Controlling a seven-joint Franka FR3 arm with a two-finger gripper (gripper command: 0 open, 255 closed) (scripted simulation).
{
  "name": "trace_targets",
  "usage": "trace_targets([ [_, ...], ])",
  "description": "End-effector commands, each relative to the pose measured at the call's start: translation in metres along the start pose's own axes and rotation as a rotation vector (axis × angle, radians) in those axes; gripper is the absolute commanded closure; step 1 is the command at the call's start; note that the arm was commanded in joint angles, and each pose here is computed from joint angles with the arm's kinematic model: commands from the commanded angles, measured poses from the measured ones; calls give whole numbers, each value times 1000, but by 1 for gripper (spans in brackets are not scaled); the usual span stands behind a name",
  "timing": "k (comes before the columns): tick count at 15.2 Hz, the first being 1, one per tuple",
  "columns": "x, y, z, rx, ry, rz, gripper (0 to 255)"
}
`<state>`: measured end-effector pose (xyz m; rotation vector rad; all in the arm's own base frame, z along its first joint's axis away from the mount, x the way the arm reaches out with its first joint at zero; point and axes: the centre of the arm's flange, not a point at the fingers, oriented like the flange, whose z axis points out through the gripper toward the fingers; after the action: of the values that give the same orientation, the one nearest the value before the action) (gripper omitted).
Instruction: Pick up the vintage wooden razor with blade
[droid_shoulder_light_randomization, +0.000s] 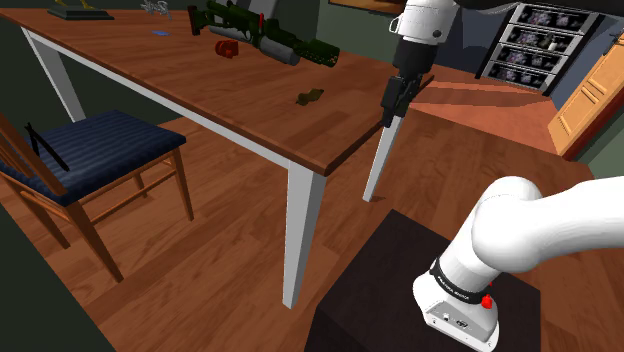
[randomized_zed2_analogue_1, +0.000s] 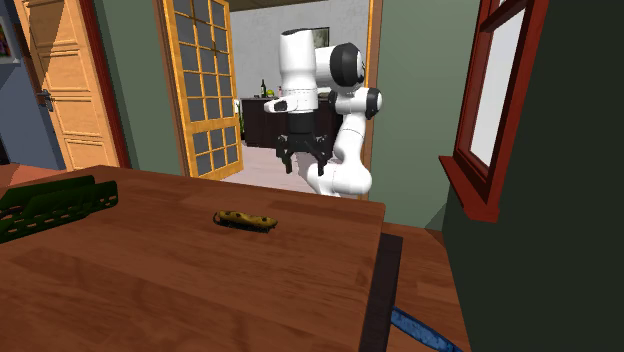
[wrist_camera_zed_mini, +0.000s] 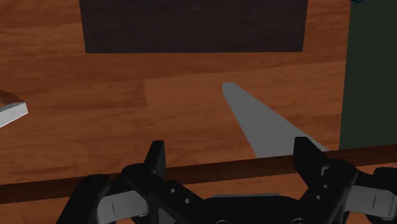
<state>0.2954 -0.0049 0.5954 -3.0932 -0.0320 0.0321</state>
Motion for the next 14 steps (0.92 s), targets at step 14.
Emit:
trace_targets([
  [14,118,40,-8,-195,186,-939,0],
])
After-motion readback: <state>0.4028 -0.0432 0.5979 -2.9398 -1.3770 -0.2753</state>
